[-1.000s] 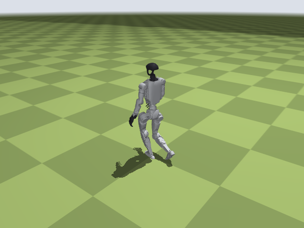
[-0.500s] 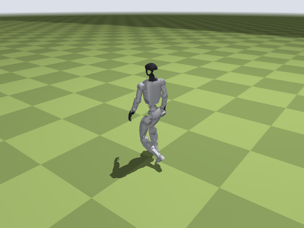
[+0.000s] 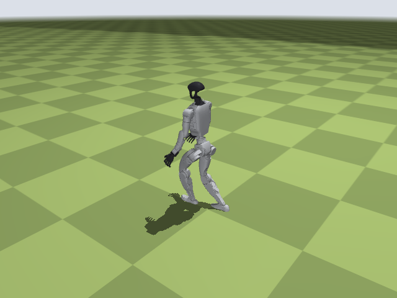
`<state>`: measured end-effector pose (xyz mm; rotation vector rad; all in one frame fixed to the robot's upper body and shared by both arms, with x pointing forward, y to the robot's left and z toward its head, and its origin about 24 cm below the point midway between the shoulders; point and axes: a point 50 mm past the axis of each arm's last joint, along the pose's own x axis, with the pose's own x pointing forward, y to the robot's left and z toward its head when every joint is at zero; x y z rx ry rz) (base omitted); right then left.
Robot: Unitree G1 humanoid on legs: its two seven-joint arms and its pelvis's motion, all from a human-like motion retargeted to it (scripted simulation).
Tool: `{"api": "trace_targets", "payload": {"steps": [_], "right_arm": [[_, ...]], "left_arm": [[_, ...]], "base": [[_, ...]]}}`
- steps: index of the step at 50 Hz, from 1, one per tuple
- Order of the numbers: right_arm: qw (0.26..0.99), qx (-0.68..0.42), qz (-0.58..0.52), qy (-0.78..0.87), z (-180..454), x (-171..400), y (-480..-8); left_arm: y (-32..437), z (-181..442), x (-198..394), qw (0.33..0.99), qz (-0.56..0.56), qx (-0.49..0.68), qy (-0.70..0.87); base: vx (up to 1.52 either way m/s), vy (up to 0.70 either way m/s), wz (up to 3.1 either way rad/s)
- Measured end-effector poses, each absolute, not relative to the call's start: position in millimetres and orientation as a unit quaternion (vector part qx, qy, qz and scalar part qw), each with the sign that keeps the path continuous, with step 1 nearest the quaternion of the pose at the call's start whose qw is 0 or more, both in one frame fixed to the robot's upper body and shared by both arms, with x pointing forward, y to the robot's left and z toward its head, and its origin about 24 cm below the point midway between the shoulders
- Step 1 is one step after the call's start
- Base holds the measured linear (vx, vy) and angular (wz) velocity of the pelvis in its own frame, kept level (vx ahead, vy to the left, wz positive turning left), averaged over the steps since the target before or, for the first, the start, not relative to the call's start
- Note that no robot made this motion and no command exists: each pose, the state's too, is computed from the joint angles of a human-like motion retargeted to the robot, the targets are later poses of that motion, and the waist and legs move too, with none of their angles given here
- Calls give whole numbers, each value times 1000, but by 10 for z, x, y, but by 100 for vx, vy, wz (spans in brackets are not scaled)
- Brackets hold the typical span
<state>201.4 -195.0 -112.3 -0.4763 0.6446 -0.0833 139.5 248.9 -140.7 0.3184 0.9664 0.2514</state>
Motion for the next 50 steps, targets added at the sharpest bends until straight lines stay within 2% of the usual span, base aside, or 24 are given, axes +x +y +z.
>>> {"api": "trace_targets", "payload": {"steps": [8, 15, 23, 30, 36, 40, 50], "right_arm": [[893, -194, -7, 406, -1408, 1574, -1883], [880, -206, -38, 427, -1449, 1445, -2021], [858, -212, -71, 463, -1505, 1282, -2163], [846, -208, -104, 480, -1541, 1069, -2253], [863, -236, -134, 426, -1393, 1262, -2454], [876, -247, -142, 389, -1262, 1518, -2536], [913, -244, -109, 308, -998, 2102, -2375]], "left_arm": [[2576, -1501, 1072, 839, 146, 121, 510], [2388, -1494, 1271, 852, 101, 143, 493], [2154, -1324, 1784, 888, 25, 203, 412], [2092, -1434, 1561, 877, 19, 195, 440], [2075, -1490, 1447, 867, 23, 168, 468], [2075, -1411, 1621, 882, 31, 162, 442], [2300, -1363, 1616, 885, 118, 123, 434]], "base": [[56, 0, 99], [52, -6, 36], [57, -12, 16], [60, -21, 44], [57, -23, 26], [58, -16, 81], [63, 2, 88]]}}
